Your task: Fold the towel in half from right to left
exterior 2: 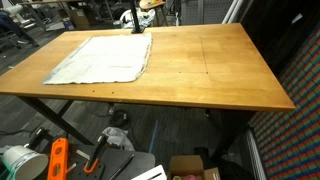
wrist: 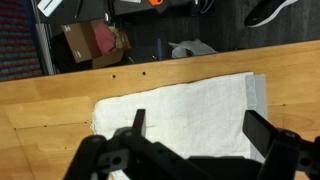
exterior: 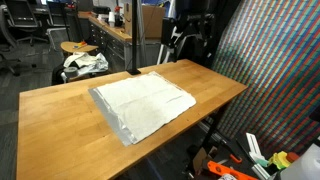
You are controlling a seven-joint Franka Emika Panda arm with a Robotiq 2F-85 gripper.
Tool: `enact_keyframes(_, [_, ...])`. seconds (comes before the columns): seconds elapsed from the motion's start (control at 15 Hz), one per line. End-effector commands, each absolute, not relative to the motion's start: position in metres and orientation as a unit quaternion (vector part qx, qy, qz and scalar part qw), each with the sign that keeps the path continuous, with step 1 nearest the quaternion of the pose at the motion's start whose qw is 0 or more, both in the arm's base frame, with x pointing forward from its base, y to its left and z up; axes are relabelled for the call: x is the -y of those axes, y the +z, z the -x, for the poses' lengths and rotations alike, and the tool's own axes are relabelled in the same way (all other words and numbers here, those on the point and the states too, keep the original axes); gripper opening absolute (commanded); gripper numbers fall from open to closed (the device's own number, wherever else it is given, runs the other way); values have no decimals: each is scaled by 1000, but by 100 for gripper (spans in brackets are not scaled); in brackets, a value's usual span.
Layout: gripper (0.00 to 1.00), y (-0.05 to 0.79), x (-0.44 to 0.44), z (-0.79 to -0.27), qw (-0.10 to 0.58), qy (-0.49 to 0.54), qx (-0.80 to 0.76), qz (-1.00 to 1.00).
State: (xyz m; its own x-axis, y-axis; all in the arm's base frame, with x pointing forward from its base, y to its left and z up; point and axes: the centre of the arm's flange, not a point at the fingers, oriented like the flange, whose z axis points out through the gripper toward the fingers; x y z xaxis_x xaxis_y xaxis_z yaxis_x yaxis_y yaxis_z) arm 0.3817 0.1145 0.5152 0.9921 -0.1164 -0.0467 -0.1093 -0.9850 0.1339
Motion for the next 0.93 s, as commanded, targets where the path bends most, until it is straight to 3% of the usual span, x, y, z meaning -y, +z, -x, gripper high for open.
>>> enact_keyframes(0.0, [100,517,-115,-382,65,-25,57,-996])
enact_keyframes(0.87, [100,523,-115,-382,63,-18,57,-996])
